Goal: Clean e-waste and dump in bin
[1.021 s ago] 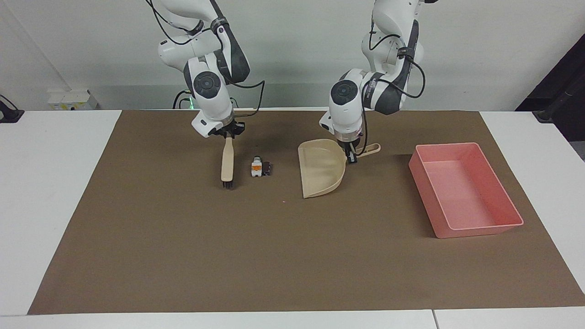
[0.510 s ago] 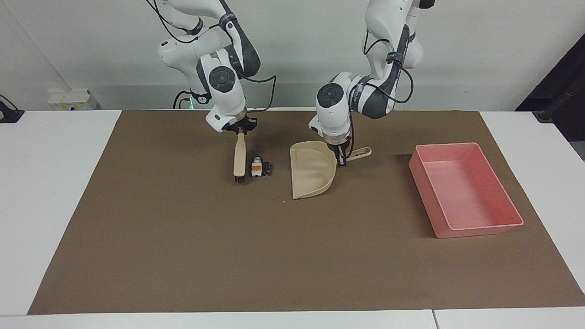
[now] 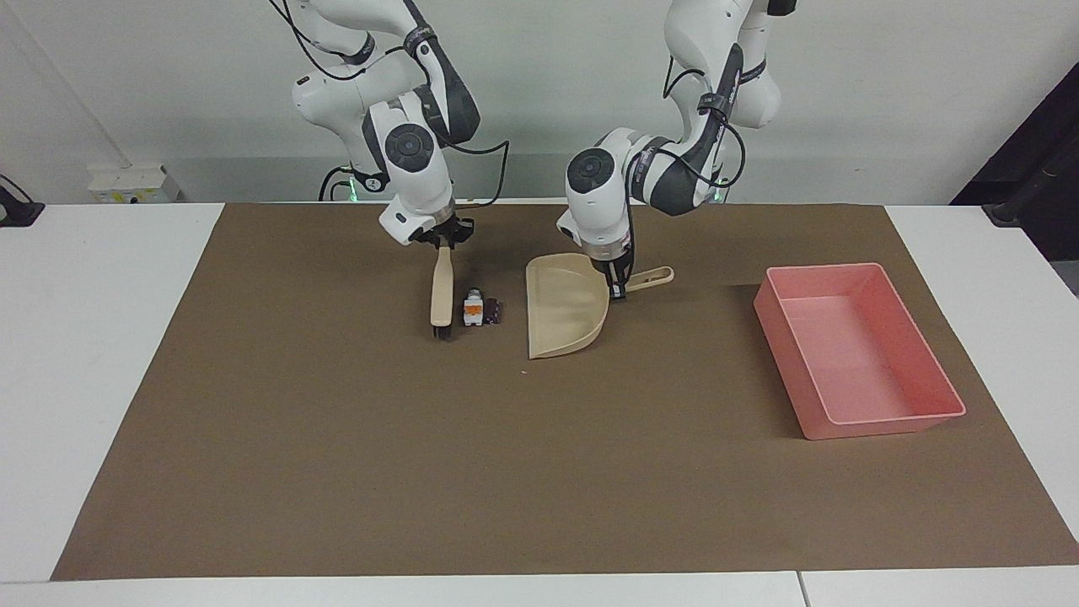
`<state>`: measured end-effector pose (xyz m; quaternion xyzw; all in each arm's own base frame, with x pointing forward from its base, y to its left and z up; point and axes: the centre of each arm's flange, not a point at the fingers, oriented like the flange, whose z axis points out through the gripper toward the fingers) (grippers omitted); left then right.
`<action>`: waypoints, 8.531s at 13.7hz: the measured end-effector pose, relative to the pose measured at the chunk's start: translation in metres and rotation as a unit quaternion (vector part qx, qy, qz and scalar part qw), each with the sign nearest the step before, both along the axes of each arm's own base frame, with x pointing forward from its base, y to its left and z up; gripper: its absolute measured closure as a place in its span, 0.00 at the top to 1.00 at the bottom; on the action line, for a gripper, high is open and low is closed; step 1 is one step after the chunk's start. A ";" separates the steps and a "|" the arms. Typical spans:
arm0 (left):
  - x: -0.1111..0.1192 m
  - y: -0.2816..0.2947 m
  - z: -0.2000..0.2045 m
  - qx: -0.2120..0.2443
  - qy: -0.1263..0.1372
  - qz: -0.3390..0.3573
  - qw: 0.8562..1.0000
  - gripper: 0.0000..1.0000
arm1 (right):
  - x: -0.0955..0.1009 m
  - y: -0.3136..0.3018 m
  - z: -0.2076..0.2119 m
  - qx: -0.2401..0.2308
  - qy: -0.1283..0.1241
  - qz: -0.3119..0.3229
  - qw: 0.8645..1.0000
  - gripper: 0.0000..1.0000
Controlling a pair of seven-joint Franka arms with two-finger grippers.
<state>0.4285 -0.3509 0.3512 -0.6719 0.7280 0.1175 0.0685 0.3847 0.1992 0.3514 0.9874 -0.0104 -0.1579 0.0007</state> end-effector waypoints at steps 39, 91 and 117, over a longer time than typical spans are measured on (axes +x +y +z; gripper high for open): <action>-0.011 -0.004 -0.009 0.008 0.008 -0.009 1.000 0.33 | -0.013 0.147 -0.015 0.055 -0.037 -0.031 0.997 0.26; 0.134 0.502 0.135 -0.051 -0.064 0.022 0.996 0.33 | 0.047 -0.241 -0.013 -0.005 0.007 0.003 1.000 0.26; 0.126 0.350 0.199 0.150 -0.014 0.035 0.988 0.33 | 0.130 -0.246 0.205 -0.021 -0.090 0.008 0.996 0.99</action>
